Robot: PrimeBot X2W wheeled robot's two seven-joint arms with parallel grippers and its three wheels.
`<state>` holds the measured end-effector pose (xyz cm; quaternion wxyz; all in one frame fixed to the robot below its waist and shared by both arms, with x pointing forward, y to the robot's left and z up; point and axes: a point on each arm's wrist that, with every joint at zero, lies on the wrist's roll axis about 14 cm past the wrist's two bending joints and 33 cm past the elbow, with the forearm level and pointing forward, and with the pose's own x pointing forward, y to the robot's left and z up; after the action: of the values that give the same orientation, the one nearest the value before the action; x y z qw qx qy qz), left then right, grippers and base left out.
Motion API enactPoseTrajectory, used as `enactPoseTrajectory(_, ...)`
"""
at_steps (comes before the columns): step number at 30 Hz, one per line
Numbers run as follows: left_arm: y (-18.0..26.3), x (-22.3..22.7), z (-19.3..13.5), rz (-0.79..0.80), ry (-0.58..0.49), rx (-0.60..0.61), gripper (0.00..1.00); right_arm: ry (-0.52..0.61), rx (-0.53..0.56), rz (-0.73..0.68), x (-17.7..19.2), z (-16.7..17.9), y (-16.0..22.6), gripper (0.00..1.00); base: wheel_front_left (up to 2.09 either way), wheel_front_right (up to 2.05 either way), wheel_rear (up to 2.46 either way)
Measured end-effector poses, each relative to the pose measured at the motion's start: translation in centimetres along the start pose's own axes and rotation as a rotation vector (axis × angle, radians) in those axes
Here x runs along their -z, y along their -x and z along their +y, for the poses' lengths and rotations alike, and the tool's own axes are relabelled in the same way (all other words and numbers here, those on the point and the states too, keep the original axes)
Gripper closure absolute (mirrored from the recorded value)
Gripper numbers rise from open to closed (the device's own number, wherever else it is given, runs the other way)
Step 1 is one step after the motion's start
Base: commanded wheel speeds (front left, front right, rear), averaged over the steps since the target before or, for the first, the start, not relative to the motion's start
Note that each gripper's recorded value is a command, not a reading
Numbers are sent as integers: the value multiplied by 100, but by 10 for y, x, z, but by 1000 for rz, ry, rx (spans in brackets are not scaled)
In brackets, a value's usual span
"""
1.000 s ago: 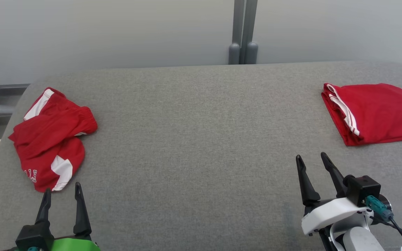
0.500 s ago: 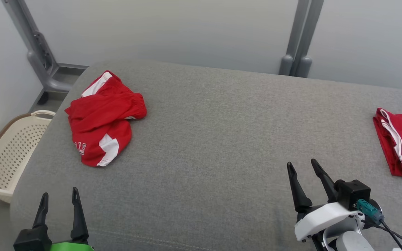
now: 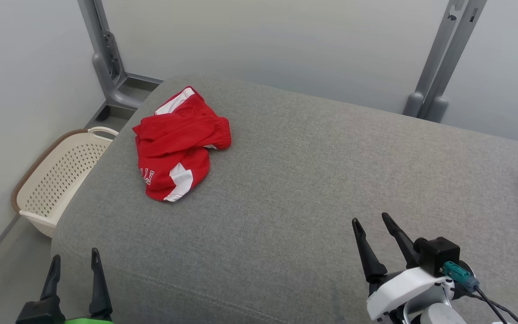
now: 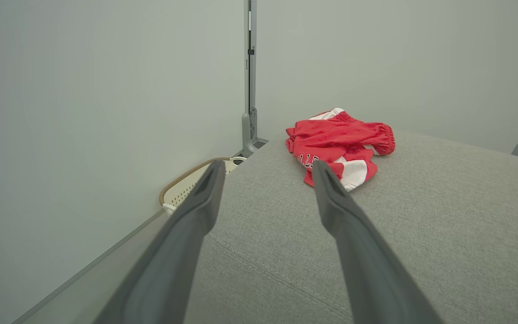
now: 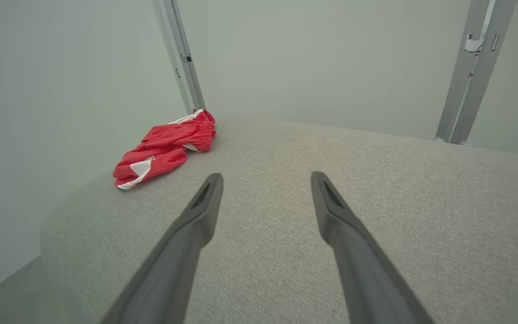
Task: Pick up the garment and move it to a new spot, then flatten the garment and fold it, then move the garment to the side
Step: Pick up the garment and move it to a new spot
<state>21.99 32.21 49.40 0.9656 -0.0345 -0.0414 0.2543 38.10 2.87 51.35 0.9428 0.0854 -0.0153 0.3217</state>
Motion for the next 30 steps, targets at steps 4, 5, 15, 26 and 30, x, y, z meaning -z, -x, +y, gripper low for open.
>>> enactPoseTrajectory(4, 4, -1, 6, -4, 0, -17, 0, -5, -28, 8, 2, 9, -4, 0, 0, 0, 0)
enactPoseTrajectory(5, 5, -1, 8, -5, 1, -22, 0, -5, -33, 9, 3, 11, -4, 0, 0, 0, 0)
enactPoseTrajectory(15, 10, -1, 16, -1, -8, -48, 0, -10, -57, 23, 8, 18, -9, 0, 0, 0, 0)
enactPoseTrajectory(26, -8, -12, -2, -29, -11, 7, 0, -16, -46, 25, 9, 13, -9, 0, 0, 0, 0)
enactPoseTrajectory(30, -27, -28, -18, -76, -11, 57, 0, -17, -34, 25, 10, 8, -9, 0, 0, 0, 0)
